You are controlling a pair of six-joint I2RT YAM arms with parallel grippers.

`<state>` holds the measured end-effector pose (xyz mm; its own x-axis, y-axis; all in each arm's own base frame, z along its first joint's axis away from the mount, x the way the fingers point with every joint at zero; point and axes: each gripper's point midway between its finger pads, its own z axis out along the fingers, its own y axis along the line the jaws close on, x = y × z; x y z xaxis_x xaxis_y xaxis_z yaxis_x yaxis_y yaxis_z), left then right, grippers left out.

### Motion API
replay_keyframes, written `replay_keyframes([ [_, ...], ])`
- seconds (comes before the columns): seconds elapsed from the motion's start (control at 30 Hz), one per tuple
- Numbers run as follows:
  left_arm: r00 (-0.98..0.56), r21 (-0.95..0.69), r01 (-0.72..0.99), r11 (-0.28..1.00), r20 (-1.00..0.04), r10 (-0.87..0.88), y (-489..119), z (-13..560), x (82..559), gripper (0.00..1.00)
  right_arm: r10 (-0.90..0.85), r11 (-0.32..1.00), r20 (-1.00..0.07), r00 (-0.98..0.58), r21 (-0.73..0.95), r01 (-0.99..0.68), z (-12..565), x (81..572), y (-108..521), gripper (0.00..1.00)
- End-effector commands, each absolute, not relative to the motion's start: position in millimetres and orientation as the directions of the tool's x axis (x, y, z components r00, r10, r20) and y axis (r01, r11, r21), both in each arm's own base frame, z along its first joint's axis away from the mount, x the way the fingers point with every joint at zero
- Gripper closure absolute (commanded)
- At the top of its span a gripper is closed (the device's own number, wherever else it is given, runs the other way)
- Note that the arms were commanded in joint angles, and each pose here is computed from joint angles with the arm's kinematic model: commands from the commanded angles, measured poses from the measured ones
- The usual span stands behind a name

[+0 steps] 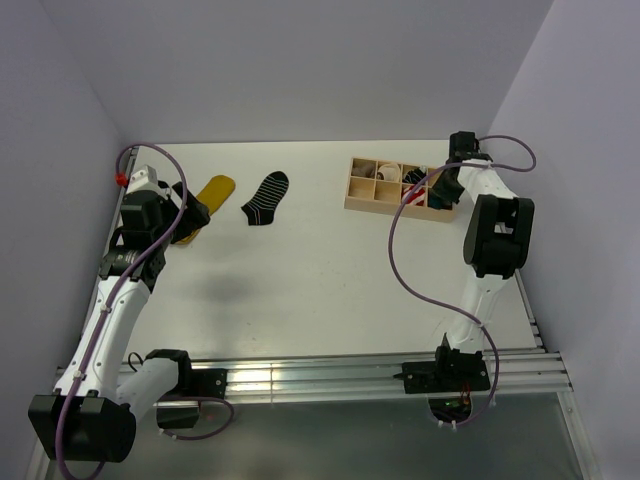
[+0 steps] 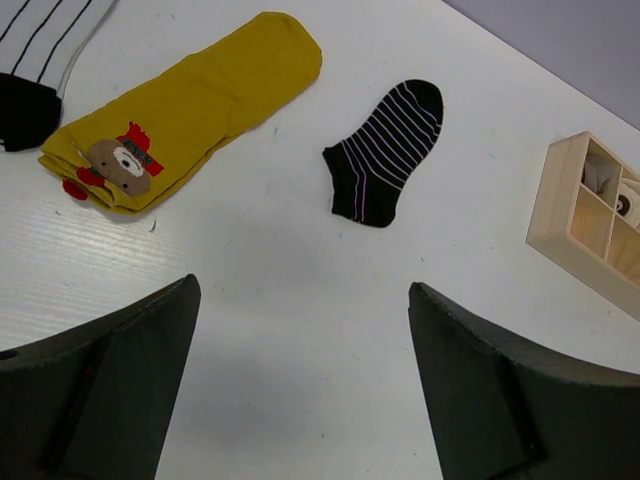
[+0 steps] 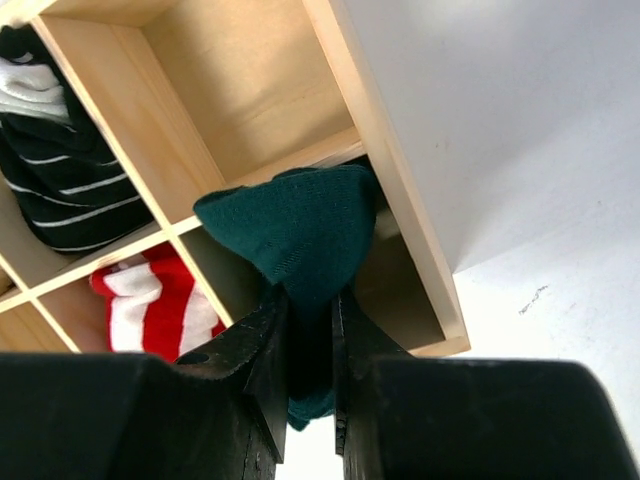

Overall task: Roll the socks
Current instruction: Place the sock in the storage box.

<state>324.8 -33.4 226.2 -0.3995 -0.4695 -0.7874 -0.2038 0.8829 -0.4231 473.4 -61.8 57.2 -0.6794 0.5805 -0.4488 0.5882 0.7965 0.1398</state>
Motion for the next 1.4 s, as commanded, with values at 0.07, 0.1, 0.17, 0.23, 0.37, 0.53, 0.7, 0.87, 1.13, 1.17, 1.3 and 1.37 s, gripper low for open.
replay_keyframes([
  [0.07, -0.385, -0.430, -0.183, 0.884, -0.796, -0.467, -34, 230, 326, 0.10, 0.584, 0.801, -0.335, -0.739, 0.091, 0.592, 18, 444, -57, 1.00],
  [0.1, -0.386, -0.429, -0.182, 0.885, -0.797, -0.466, -34, 230, 326, 0.10, 0.586, 0.802, -0.319, -0.745, 0.093, 0.590, 15, 442, -55, 1.00],
  [0.17, -0.386, -0.430, -0.179, 0.885, -0.797, -0.466, -34, 230, 326, 0.10, 0.584, 0.804, -0.302, -0.754, 0.085, 0.589, 10, 439, -54, 1.00],
  [0.23, -0.388, -0.434, -0.179, 0.883, -0.794, -0.469, -35, 229, 326, 0.10, 0.587, 0.802, -0.297, -0.753, 0.087, 0.591, 9, 437, -53, 1.00],
  [0.37, -0.393, -0.437, -0.176, 0.882, -0.791, -0.470, -36, 228, 326, 0.10, 0.586, 0.804, -0.275, -0.762, 0.082, 0.588, 7, 435, -51, 0.94],
  [0.53, -0.392, -0.437, -0.177, 0.882, -0.791, -0.470, -36, 228, 326, 0.10, 0.582, 0.813, -0.275, -0.765, 0.152, 0.563, 19, 435, -40, 0.72],
  [0.7, -0.393, -0.436, -0.175, 0.883, -0.791, -0.469, -36, 229, 326, 0.10, 0.576, 0.815, -0.375, -0.726, 0.189, 0.548, 51, 453, -45, 0.62],
  [0.87, -0.388, -0.437, -0.175, 0.882, -0.793, -0.470, -35, 230, 326, 0.10, 0.570, 0.816, -0.454, -0.685, 0.217, 0.535, 92, 469, -50, 0.60],
  [1.13, -0.389, -0.440, -0.170, 0.882, -0.792, -0.470, -36, 230, 326, 0.10, 0.574, 0.811, -0.480, -0.664, 0.217, 0.544, 112, 460, -52, 0.60],
  [1.17, -0.387, -0.441, -0.171, 0.881, -0.792, -0.472, -36, 231, 326, 0.10, 0.575, 0.810, -0.473, -0.667, 0.217, 0.545, 109, 456, -51, 0.60],
  [1.3, -0.389, -0.441, -0.169, 0.881, -0.792, -0.471, -36, 231, 326, 0.10, 0.584, 0.805, -0.471, -0.661, 0.234, 0.545, 109, 451, -48, 0.62],
  [1.37, -0.390, -0.441, -0.169, 0.881, -0.791, -0.471, -36, 230, 326, 0.10, 0.586, 0.804, -0.468, -0.662, 0.233, 0.547, 107, 449, -47, 0.64],
])
